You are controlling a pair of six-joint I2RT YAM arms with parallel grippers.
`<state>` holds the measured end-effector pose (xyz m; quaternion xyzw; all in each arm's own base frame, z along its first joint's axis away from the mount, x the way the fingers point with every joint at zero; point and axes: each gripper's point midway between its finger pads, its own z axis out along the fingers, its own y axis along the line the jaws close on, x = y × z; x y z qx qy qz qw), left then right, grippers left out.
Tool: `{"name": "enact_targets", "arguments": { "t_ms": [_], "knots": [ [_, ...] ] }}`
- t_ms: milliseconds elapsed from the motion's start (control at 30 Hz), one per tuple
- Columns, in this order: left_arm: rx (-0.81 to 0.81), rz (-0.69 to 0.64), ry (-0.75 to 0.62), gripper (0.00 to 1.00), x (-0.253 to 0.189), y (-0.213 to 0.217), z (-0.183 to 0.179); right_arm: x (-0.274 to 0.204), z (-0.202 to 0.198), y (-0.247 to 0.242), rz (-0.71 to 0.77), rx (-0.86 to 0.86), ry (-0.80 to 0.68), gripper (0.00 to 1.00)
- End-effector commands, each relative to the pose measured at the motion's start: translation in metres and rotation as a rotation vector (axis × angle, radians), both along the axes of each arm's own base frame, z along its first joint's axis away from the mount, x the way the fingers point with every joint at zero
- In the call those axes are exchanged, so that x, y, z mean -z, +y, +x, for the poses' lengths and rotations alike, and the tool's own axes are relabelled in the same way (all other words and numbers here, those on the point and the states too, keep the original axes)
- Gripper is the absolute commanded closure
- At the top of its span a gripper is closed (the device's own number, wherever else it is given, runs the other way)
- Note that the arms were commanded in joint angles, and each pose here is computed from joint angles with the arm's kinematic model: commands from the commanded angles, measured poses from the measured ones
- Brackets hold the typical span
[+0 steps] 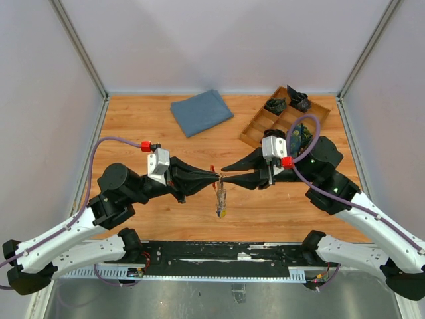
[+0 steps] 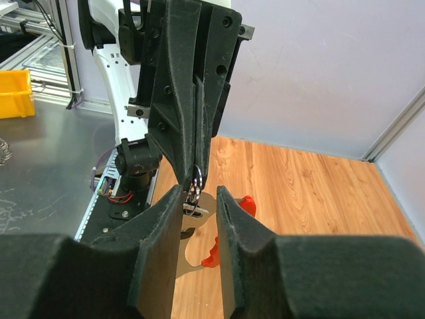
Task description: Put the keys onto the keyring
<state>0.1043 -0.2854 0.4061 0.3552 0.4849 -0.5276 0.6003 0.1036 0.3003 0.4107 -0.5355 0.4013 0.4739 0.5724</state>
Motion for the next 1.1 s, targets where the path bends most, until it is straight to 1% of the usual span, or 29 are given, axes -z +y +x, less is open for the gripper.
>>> {"name": "enact_targets", "arguments": {
  "t_ms": [0, 167, 567, 800, 1033, 1067],
  "knots": [
    [0.025, -0.091, -0.071, 1.00, -0.0367, 0.0072, -0.0105, -0.0099, -0.0131, -0.0007, 0.013, -0.049, -0.010, 0.73],
    [0.026, -0.096, -0.078, 1.00, -0.0389, 0.0082, -0.0112, -0.0050, -0.0121, -0.0011, -0.005, -0.042, -0.006, 0.74],
    [0.040, -0.094, -0.088, 1.00, -0.0374, 0.0077, -0.0141, -0.0054, -0.0129, 0.0042, -0.011, -0.067, 0.027, 0.86],
    [0.039, -0.099, -0.096, 0.99, -0.0391, 0.0089, -0.0148, -0.0038, -0.0097, 0.0049, -0.022, -0.051, 0.041, 0.99],
    [0.022, -0.088, -0.095, 0.99, -0.0379, 0.0104, -0.0124, -0.0034, -0.0045, 0.0034, -0.068, -0.016, 0.063, 1.00],
    [0.015, -0.081, -0.094, 0.96, -0.0374, 0.0107, -0.0114, -0.0008, -0.0043, 0.0017, -0.093, -0.010, 0.068, 1.00]
  ]
}}
